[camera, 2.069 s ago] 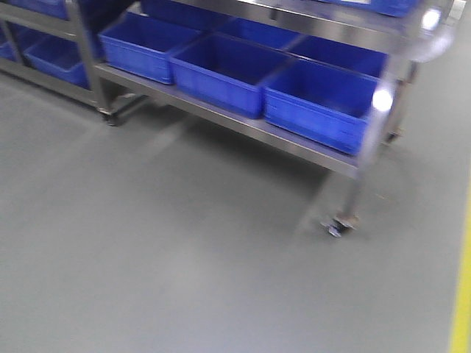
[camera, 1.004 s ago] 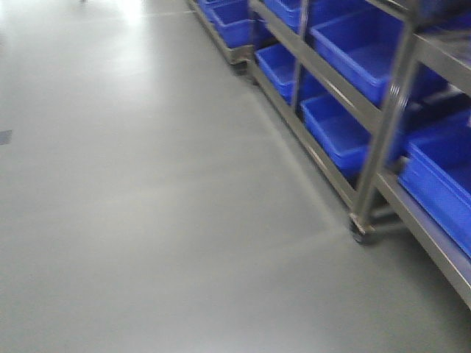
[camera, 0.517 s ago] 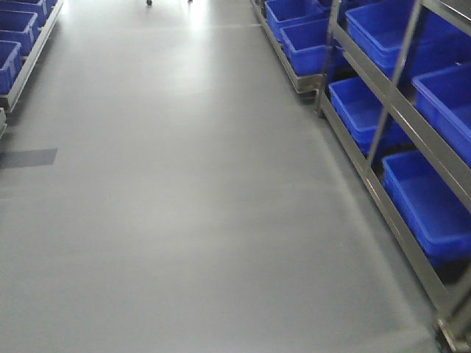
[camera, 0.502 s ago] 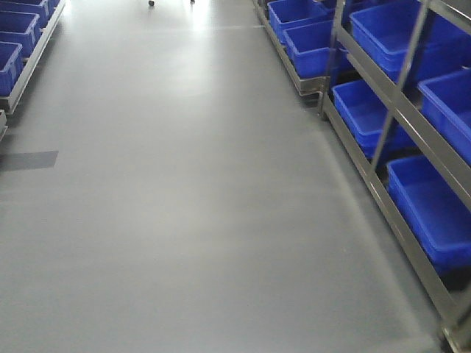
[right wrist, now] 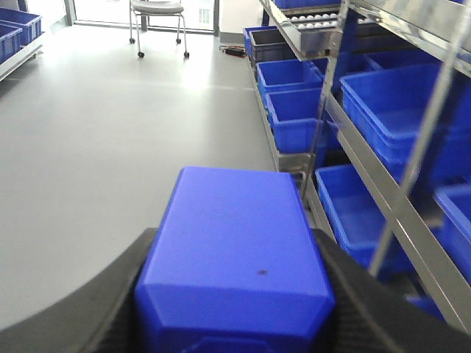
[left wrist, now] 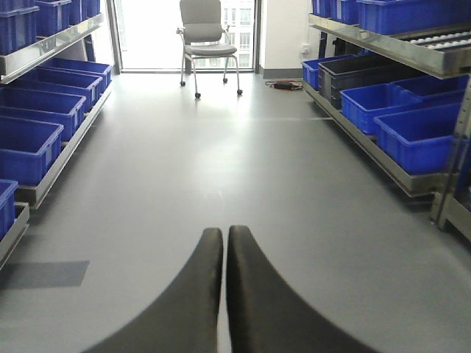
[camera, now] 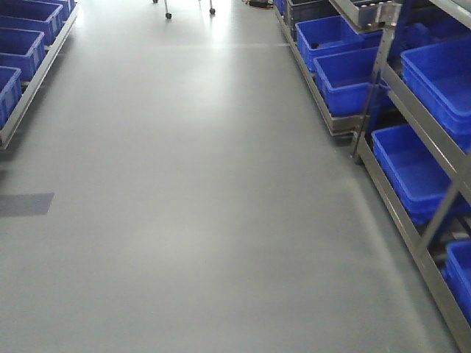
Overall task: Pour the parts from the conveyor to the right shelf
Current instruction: 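Drive along the aisle and turn toward the shelf of blue bins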
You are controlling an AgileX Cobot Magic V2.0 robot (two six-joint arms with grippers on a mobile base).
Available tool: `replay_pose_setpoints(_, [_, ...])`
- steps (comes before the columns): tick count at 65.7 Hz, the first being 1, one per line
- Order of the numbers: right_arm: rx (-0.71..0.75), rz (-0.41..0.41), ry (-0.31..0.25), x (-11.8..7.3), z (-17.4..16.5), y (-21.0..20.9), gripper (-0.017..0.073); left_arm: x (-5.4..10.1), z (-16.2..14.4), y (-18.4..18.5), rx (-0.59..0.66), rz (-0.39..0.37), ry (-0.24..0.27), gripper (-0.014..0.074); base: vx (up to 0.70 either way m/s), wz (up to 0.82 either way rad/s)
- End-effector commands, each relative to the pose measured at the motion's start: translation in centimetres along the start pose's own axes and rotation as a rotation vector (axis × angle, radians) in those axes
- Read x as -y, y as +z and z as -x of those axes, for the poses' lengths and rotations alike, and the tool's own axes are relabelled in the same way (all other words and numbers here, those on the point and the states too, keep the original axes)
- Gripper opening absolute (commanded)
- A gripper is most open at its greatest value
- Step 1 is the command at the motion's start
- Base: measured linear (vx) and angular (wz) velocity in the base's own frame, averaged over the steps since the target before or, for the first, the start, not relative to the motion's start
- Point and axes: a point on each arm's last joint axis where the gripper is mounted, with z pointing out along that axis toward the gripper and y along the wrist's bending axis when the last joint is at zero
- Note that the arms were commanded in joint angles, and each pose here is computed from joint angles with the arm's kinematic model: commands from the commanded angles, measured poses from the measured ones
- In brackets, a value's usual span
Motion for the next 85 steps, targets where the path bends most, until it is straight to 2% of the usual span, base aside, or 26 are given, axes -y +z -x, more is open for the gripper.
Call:
replay_pose_setpoints(1, [0.096, -0.026, -0.004, 0.3, 1.6, -0.24, -0.0005, 0.08, 1.4, -0.28, 0.108, -0.011, -0.016, -0.0006, 0.76, 0.07])
replay_pose_setpoints(61, [0.096, -0.026, -0.004, 0.3, 1.6, -0.24, -0.0005, 0.08, 1.41, -0.28, 0.109, -0.011, -0.016, -0.0006, 0.7, -0.01])
replay_pose_setpoints(85, [0.096, -0.026, -0.004, 0.3, 1.6, -0.24, -0.0005, 0.08, 1.41, -0.28, 0.109, -0.011, -0.016, -0.0006, 0.52, 0.57])
